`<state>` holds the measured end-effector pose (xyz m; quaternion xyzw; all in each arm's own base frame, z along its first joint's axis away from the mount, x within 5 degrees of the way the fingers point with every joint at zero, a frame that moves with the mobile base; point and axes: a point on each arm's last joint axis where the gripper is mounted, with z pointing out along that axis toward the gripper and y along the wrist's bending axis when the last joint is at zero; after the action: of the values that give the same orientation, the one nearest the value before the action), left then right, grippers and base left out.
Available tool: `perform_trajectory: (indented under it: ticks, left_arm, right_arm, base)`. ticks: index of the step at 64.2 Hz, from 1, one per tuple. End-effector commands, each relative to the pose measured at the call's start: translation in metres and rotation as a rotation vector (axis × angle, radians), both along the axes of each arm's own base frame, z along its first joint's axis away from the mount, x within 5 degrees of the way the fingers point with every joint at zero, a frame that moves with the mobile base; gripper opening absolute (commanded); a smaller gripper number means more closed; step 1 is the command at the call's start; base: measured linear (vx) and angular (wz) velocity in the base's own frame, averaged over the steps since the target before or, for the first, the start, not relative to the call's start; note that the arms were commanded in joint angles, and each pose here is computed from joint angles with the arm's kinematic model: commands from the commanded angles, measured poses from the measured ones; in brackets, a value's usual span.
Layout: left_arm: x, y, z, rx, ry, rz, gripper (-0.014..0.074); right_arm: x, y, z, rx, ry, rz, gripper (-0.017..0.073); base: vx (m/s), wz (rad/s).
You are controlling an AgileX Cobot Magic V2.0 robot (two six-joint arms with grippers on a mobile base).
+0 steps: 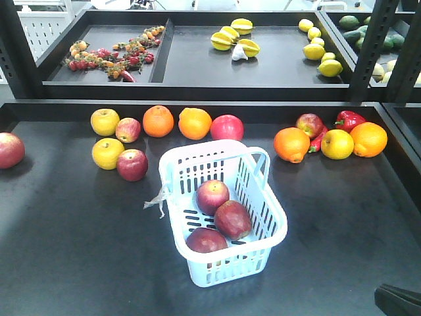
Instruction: Pick three apples into basket with both arms
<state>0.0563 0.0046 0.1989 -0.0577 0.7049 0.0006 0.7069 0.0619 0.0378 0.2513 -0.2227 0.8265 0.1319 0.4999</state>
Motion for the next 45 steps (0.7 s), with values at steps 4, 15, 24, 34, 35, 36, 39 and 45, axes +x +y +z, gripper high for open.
perform_trajectory:
  ticks: [4, 15, 24, 34, 35, 36, 39, 45]
  left_arm:
    - [-0.0003, 0.0001, -0.0003, -0.016, -0.069, 0.001, -0.0008]
    - [-0.0003, 0.0001, -0.0003, -0.015, -0.069, 0.001, -0.0008]
    - [-0.0003, 0.0001, -0.0003, -0.015, -0.069, 0.001, -0.0008]
    - [-0.0003, 0.0001, -0.0003, -0.015, -0.069, 0.001, -0.0006]
    - [-0.0003, 0.0001, -0.0003, -0.015, -0.069, 0.001, -0.0006]
    - [-0.0003, 0.0001, -0.0003, -0.015, -0.069, 0.001, -0.0006]
    - [-0.0003, 0.0001, -0.0003, -0.015, -0.069, 0.001, -0.0006]
    - [-0.0003, 0.0001, -0.0003, -0.015, -0.069, 0.001, -0.0006]
  right_arm:
    - [0.0036, -0.0006, 0.0131, 0.024, -0.072, -0.021, -0.0004]
    - [0.0036, -0.0006, 0.0131, 0.024, -0.072, -0.021, -0.0004]
    - [0.0036, -0.0006, 0.0131, 0.024, -0.072, -0.021, -0.0004]
    - [0.0036, -0.0006, 0.0131, 0.024, -0.072, -0.021, -0.0004]
    - [0.0036, -0.0006, 0.0131, 0.024, -0.072, -0.021, -0.0004]
    - [0.0036, -0.0006, 0.0131, 0.024, -0.072, -0.021, -0.0004]
    - [0.0036, -0.0006, 0.0131, 0.024, -0.072, -0.021, -0.0004]
    - [0.0036, -0.0006, 0.0131, 0.023, -0.073, -0.021, -0.0004]
  base:
    - [0.00, 0.00]
    - [0.00, 0.00]
    - [0.00, 0.00]
    - [0.00, 0.00]
    - [0.00, 0.00]
    - [0.00, 0.00]
    - [0.00, 0.00]
    - [0.00, 0.00]
